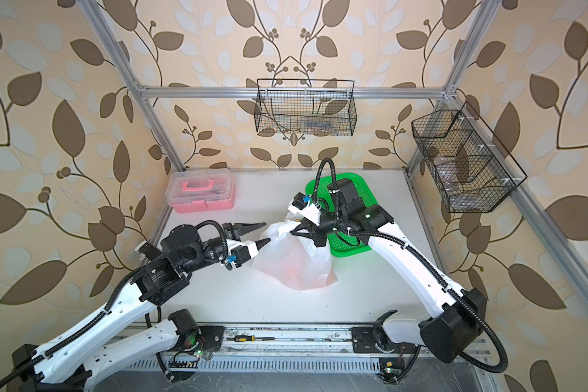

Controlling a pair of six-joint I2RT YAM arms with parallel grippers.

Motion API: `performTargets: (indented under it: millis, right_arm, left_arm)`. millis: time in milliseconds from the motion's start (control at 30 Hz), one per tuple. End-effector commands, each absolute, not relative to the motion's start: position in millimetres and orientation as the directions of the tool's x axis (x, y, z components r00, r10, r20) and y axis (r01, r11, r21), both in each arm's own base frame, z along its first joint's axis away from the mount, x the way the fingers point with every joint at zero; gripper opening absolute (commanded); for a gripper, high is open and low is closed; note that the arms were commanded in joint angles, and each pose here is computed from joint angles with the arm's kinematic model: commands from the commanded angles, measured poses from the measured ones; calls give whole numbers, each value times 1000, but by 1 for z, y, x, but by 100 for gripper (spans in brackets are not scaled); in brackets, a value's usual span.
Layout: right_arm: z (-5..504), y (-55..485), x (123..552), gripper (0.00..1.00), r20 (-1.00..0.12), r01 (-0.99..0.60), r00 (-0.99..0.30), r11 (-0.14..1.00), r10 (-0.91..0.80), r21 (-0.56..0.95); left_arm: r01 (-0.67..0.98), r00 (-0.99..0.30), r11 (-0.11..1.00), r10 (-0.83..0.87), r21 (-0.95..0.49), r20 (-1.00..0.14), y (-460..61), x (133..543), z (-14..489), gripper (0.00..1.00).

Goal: Place the oranges into plastic bags & tie knots
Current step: Tie the plastic bag at the center of the board.

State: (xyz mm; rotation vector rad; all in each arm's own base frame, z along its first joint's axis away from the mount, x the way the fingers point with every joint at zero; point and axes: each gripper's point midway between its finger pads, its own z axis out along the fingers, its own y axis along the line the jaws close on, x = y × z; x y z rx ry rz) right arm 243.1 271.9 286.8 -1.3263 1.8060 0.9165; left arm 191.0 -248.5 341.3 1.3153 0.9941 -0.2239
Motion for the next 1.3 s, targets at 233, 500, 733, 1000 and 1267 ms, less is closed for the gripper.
performTargets:
  millis: [233, 500, 733, 1000, 1267]
  right_arm:
    - [287, 271, 240, 0, -860, -968, -218, 213, -462, 131]
    - [285, 269, 238, 0, -853, -969, -213, 212, -476, 124]
    - [284, 269, 239, 0, -853, -970, -209, 214, -479, 117]
    - [285, 270, 239, 0, -854, -971, -207, 210, -477, 118]
    - [288, 270, 237, 0, -859, -972, -203, 204, -470, 119]
  left_arm:
    - [718, 565, 291, 287, 633, -773, -278, 203, 347, 57]
    - [693, 574, 337, 276, 637, -771, -283, 216, 362, 59]
    - [710, 585, 300, 253, 637, -771, -280, 201, 365, 53]
    - [680, 604, 309, 280, 665, -747, -274, 202, 368, 65]
    - [721, 587, 206, 326, 662, -741, -294, 212, 352, 64]
